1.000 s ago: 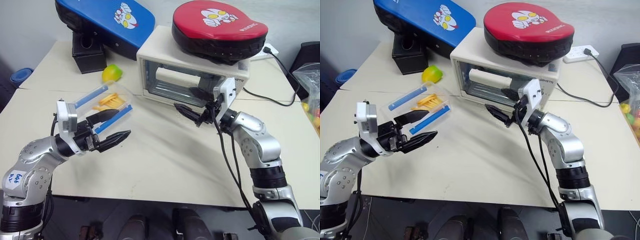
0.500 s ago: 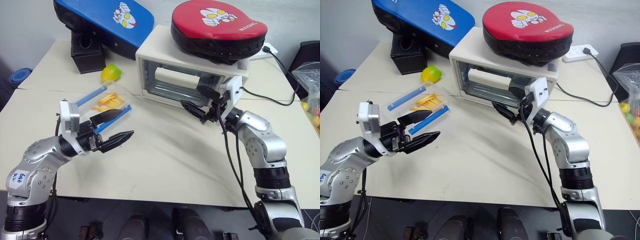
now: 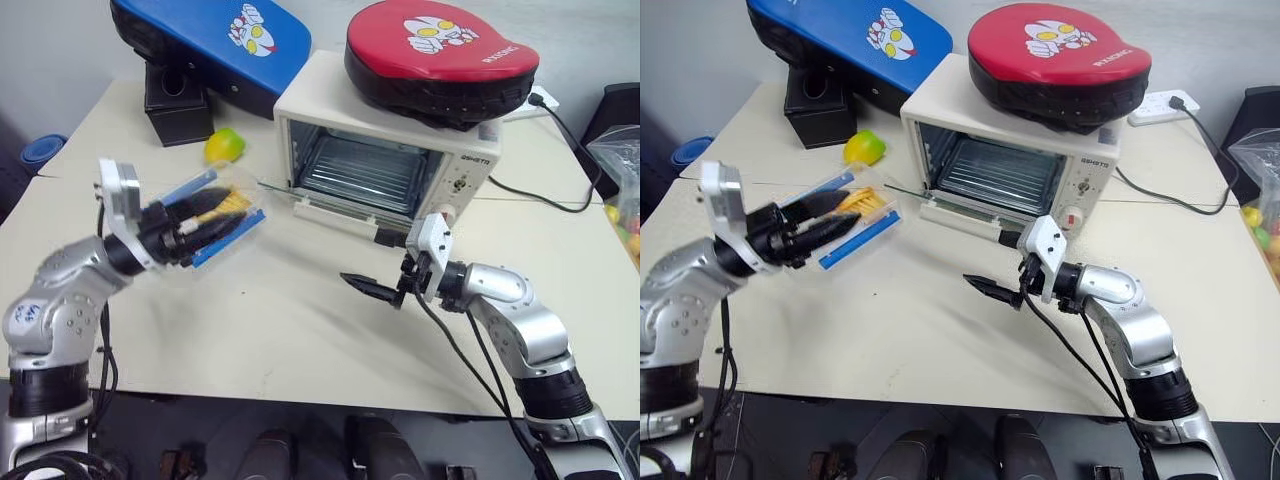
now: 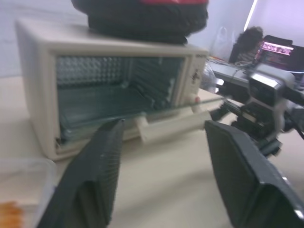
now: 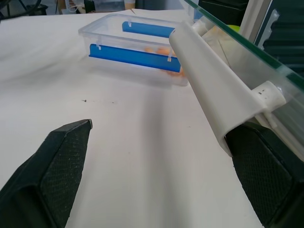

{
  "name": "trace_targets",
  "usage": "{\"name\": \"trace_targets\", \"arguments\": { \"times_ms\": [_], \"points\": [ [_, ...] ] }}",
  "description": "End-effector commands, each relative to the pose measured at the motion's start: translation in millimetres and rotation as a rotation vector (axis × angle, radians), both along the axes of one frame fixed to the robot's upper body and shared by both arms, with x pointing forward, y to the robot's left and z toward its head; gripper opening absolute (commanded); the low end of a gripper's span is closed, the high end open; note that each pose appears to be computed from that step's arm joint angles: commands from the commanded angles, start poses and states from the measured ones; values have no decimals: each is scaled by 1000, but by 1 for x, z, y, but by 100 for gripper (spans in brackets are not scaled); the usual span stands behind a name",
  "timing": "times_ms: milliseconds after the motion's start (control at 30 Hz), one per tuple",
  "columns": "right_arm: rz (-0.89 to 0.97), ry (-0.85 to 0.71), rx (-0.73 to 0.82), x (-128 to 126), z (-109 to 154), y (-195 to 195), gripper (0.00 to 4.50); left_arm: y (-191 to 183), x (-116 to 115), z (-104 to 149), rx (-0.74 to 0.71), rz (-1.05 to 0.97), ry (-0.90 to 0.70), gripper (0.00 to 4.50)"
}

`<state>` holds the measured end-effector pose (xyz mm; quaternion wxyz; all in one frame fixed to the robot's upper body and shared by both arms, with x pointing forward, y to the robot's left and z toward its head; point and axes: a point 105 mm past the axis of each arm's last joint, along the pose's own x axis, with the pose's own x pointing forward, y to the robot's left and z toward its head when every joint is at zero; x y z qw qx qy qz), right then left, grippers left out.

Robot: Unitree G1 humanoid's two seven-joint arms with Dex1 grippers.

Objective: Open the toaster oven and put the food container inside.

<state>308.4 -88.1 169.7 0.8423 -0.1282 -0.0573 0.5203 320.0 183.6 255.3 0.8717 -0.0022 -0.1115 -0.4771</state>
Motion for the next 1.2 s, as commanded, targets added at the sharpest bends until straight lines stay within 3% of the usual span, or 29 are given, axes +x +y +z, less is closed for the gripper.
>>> {"name": "trace_targets", "arguments": {
  "times_ms": [33, 200, 367, 467, 600, 700, 733, 833, 1000, 1200],
  "points": [
    [82, -31, -38, -11, -5, 10, 450, -6, 26, 5, 48, 51, -39, 156],
    [71, -45, -40, -9, -9, 12, 450, -29, 71, 7, 69, 112, -83, 4],
    [69, -45, -44, -11, -13, 11, 450, -55, 80, 2, 92, 15, -69, 1],
    [55, -38, -55, -16, -19, 5, 450, -62, 87, -21, 249, 30, -83, 1],
    [-7, -11, -36, -26, -30, -13, 450, -65, 82, -37, 345, -17, -70, 1],
    [-96, 21, 84, -40, -37, -40, 450, -67, 73, -59, 570, -60, -104, 1],
    [-104, 14, 86, -47, -40, -47, 450, -68, 71, -62, 581, -61, -94, 1],
    [-169, 15, 122, -61, -42, -64, 450, -79, 64, -72, 489, -43, -12, 1],
    [-197, -36, 126, -59, -33, -72, 450, -79, 56, -94, 475, 18, 44, 1],
    [-217, -121, 190, -33, -8, -65, 450, -67, 39, -106, 341, 134, 77, 1]
  ]
}}
